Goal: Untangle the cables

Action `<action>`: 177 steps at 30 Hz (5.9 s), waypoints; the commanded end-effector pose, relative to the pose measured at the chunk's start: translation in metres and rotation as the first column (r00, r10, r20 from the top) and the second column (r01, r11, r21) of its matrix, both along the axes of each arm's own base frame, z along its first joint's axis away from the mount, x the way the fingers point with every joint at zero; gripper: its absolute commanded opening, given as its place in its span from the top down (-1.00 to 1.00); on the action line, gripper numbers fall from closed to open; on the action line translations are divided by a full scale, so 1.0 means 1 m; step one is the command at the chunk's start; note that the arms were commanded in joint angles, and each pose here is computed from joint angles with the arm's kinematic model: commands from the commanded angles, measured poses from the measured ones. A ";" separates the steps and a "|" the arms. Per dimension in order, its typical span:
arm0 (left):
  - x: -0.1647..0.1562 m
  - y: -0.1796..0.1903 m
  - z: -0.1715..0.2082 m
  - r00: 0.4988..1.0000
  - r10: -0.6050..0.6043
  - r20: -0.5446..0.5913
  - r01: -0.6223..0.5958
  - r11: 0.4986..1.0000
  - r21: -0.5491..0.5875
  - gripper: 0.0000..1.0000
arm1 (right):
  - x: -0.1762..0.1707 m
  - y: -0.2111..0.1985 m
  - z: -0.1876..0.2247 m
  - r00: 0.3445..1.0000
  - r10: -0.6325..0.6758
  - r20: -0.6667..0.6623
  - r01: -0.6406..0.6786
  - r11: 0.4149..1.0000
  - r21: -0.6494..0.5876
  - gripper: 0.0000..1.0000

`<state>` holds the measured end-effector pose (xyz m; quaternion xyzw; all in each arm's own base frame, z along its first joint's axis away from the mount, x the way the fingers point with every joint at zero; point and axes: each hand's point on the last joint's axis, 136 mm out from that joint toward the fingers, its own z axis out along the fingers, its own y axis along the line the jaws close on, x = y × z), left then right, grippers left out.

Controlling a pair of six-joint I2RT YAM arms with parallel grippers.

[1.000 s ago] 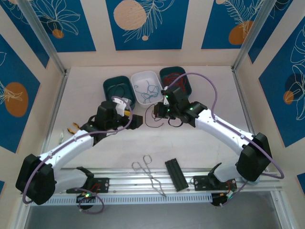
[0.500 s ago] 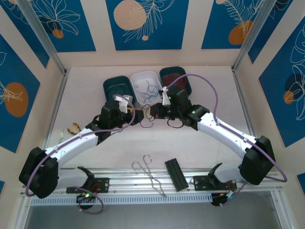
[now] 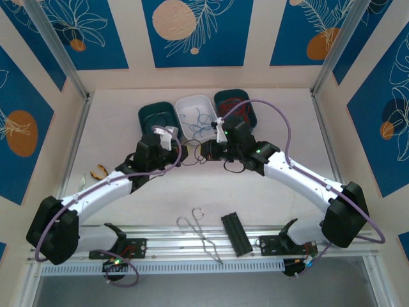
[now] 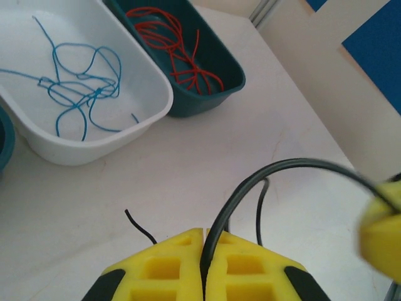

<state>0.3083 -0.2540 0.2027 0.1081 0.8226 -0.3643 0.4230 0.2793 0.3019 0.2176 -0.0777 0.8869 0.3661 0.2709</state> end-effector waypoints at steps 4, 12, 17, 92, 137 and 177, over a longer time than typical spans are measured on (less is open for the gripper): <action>-0.009 -0.005 0.075 0.988 -0.052 0.144 0.062 0.996 -0.065 1.00 | 0.015 -0.014 -0.032 0.993 -0.109 -0.037 0.104 0.986 -0.128 0.65; -0.025 0.004 0.107 0.983 -0.054 0.176 0.072 0.992 -0.103 1.00 | 0.039 -0.041 -0.063 0.957 -0.288 -0.035 0.266 0.920 -0.289 0.53; -0.028 0.011 0.113 0.980 -0.048 0.194 0.060 0.996 -0.059 1.00 | 0.041 -0.037 -0.059 0.962 -0.271 -0.037 0.253 0.932 -0.260 0.47; 0.178 0.126 0.014 0.949 0.306 0.075 -0.315 0.935 0.165 1.00 | 0.019 -0.142 -0.057 0.845 -0.534 0.009 0.499 0.783 -0.372 -0.98; 0.229 0.165 -0.122 0.851 0.480 -0.215 -0.304 0.782 0.544 0.54 | 0.013 -0.140 -0.064 0.846 -0.532 -0.045 0.470 0.781 -0.411 -0.98; 0.074 0.208 0.078 0.816 0.556 0.156 -0.574 0.753 0.322 -1.00 | 0.005 -0.216 -0.009 0.754 -0.618 0.225 0.653 0.666 -0.359 -0.98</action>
